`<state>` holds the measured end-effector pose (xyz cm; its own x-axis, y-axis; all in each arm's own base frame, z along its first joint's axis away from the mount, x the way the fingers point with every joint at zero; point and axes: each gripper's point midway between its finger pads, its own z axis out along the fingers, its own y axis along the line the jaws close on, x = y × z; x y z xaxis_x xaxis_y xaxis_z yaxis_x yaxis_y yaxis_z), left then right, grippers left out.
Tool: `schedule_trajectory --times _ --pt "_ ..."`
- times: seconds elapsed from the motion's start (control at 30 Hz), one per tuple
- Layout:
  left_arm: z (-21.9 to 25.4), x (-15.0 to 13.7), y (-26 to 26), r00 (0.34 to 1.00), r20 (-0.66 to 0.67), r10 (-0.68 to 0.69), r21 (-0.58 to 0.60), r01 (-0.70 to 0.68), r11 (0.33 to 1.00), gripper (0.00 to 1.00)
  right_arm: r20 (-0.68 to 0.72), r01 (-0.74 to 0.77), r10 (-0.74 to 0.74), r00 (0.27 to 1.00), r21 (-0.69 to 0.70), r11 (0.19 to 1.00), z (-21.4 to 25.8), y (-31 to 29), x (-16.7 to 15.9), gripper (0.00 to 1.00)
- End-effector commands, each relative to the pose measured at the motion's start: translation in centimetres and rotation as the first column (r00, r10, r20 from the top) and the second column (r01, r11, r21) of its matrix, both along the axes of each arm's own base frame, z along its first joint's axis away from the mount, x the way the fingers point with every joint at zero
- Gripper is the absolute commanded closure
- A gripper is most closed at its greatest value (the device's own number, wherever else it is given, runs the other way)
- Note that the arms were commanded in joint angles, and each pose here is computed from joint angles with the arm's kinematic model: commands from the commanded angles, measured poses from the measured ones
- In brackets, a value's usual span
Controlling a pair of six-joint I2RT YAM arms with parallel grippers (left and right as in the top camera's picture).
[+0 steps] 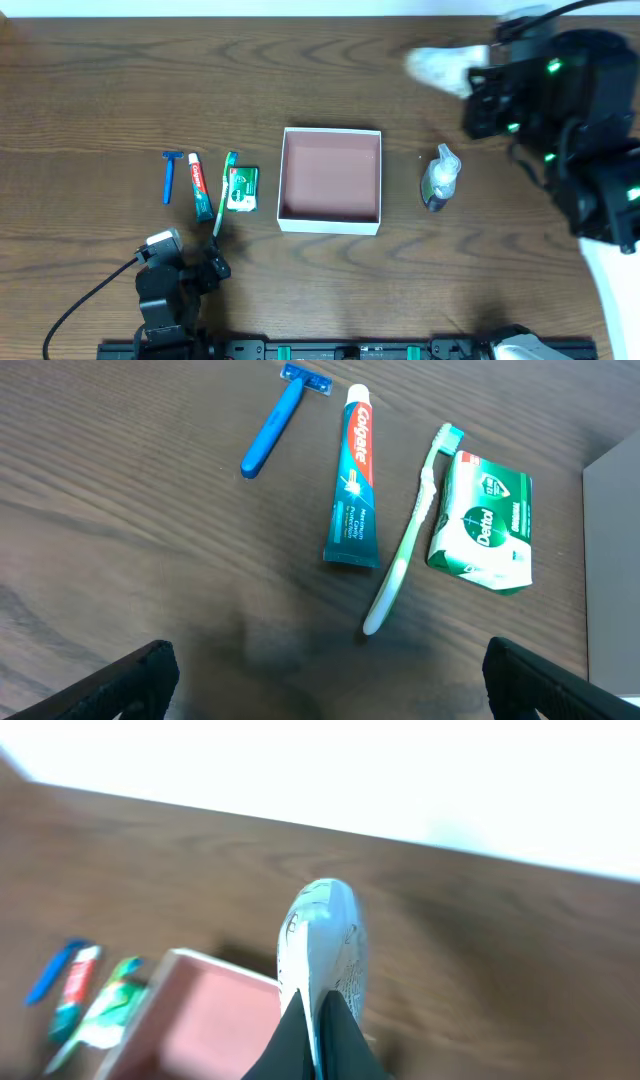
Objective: Pack container
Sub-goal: 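Carry the Pantene tube into the box and release it upright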
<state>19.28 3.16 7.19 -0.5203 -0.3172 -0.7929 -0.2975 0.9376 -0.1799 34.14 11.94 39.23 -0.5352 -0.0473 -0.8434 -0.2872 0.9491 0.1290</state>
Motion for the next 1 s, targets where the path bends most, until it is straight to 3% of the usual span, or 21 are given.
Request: schedule_trajectory --times 0.0,0.33,0.67,0.97 --pt "-0.4 -0.1 0.1 1.0 -0.005 0.005 0.002 -0.005 1.0 0.02 -0.044 -0.099 0.1 0.994 0.023 0.995 -1.6 4.8 0.3 0.99" --pt "-0.4 -0.1 0.1 1.0 -0.005 0.005 0.002 -0.005 1.0 0.02 -0.381 -0.161 0.142 0.914 -0.02 0.987 -13.8 12.5 1.9 0.99" --pt "-0.4 -0.1 0.1 1.0 -0.005 0.005 0.002 -0.005 1.0 0.02 -0.448 -0.087 0.021 0.894 -0.127 0.988 -18.3 11.0 4.0 0.99" --pt "-0.4 -0.1 0.1 1.0 -0.005 0.006 0.002 -0.006 1.0 0.02 -0.541 -0.104 -0.029 0.841 -0.213 0.972 -22.1 10.2 3.3 0.99"
